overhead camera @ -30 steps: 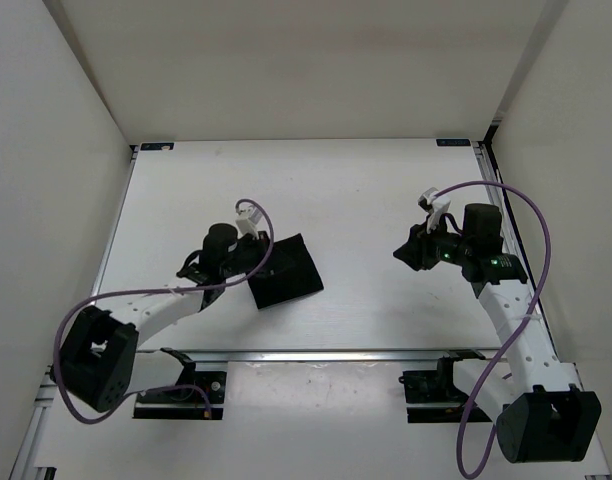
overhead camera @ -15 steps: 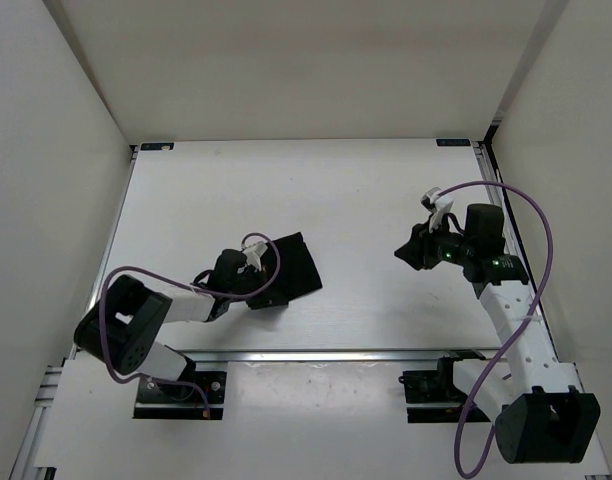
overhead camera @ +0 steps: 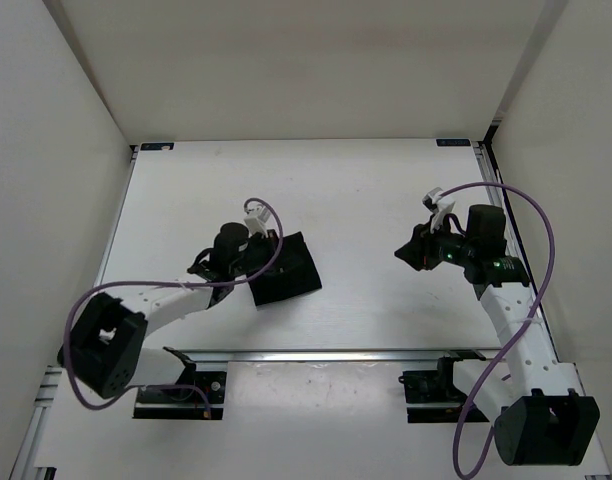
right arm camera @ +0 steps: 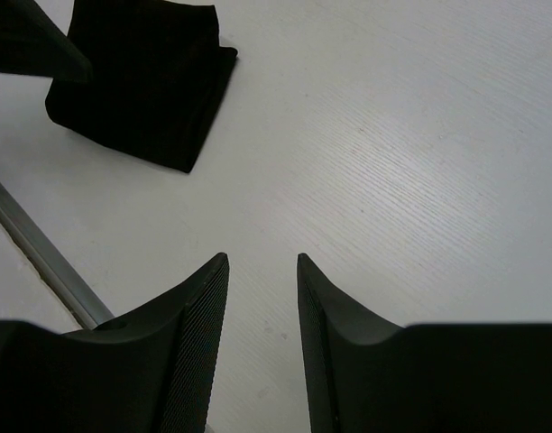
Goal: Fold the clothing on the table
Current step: Fold the skirt
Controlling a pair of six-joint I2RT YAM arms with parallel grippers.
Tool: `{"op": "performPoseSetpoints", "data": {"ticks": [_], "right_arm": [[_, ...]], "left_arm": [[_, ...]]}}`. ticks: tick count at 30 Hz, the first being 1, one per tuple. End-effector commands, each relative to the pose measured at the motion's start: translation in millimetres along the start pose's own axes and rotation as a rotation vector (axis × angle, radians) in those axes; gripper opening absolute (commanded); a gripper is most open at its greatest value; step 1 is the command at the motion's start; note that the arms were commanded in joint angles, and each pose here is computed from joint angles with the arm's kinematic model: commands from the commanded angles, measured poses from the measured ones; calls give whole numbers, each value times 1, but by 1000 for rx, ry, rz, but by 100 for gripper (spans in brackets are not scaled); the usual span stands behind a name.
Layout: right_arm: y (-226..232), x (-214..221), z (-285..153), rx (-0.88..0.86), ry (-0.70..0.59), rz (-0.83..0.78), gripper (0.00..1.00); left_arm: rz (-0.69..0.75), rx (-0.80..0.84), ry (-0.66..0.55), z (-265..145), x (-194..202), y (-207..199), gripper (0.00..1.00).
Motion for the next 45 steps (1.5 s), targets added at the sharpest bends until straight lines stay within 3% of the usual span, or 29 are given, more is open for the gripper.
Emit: {"op": "performPoseSetpoints", "data": {"ticks": [1,7,10,13,17,21,24,33,45], "right_arm": [[2,-6,-1,-16,-34,-9,42],[2,-13,-5,-1,-43,-28,42],[3,-12,-6,4,-40,-26,42],[2,-11,-5,4,-35,-30,42],[1,-11,-5,3,-43,-24,42],[2,-6,-2,-10,-36,-8,42],[1,-7,-2,-5,-37,-13,42],[1,-9,-3,-10,-43,-16,42],[6,-3,-8,-1,-39,-31,42]], "left_arm": [[-48,-22,126,18,38,15,0],[-114,-87,229,26,79,47,0],[-128,-68,239,27,76,47,0],[-89,-23,169,24,47,27,0],[-13,11,2,4,-19,3,1],[-39,-76,-74,-17,-53,37,4],[-98,-121,-46,-23,-56,66,1],[-271,-310,97,-13,-2,139,0],[-230,-448,78,-26,-10,155,0]]}}
Point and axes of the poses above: each gripper's point midway between its finger pads, its own z axis out along the fingers, its own y axis along the line the jaws close on, x = y × z, the point moved 3 cm from there along -z, back along the fingers, and after that the axes turned 6 degrees about z, right-handed, at the moved point
